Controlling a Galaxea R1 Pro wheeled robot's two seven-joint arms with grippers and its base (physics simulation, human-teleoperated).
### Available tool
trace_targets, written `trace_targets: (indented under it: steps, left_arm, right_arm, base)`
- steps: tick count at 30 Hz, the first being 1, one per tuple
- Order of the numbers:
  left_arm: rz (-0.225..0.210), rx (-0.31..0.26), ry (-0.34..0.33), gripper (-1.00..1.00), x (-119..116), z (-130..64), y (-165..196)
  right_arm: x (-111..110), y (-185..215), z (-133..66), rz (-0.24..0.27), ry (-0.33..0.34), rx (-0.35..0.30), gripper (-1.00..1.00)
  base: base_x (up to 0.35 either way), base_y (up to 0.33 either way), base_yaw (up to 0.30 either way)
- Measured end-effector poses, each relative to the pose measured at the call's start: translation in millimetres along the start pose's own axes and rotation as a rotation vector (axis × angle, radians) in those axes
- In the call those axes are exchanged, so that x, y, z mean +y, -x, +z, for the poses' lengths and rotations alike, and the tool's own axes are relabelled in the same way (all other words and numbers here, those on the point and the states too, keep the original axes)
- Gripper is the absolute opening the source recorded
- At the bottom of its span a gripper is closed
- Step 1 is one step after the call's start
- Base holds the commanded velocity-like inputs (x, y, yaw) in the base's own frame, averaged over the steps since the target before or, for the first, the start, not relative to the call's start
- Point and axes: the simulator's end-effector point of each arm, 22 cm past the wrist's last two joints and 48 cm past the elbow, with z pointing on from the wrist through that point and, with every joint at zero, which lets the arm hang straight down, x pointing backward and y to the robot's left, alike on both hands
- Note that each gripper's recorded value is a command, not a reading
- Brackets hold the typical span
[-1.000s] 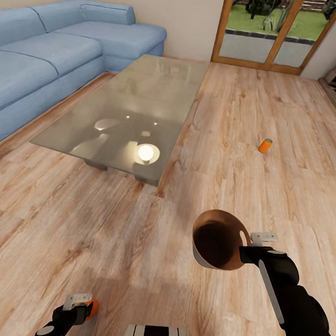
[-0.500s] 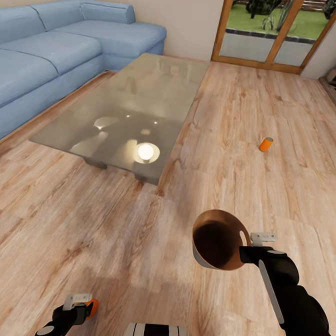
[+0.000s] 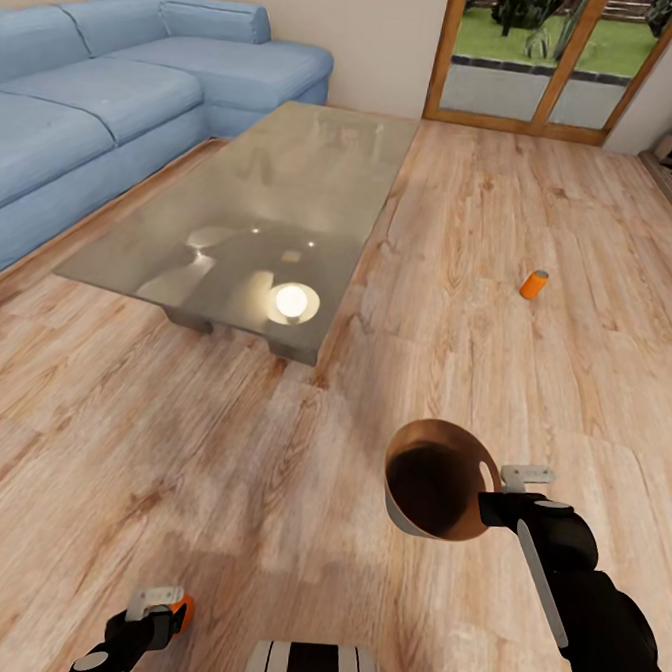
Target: Put the three can of soda from the living room inside the tash can in the kitchen.
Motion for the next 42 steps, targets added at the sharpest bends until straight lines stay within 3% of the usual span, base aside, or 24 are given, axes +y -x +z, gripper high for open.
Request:
trace_targets:
  steps: [13, 19, 42]
  left_arm:
    - [0.001, 0.000, 0.000, 1.00, -0.4, 5.8, -4.0]
    - [0.001, 0.000, -0.001, 1.00, -0.9, 17.3, -11.7]
    - [0.002, 0.002, -0.001, 1.00, -1.2, 19.3, -13.6]
  right_arm:
    - [1.7, -3.7, 5.4, 0.001, 0.002, -0.001, -1.00]
    - [4.2, -11.8, 16.5, 0.000, 0.000, 0.000, -1.00]
    - [5.1, -13.0, 18.3, 0.001, 0.003, -0.001, -1.00]
  base:
    - [0.000, 0.000, 0.000]
    - [0.000, 0.000, 0.000]
    - [0.000, 0.000, 0.000]
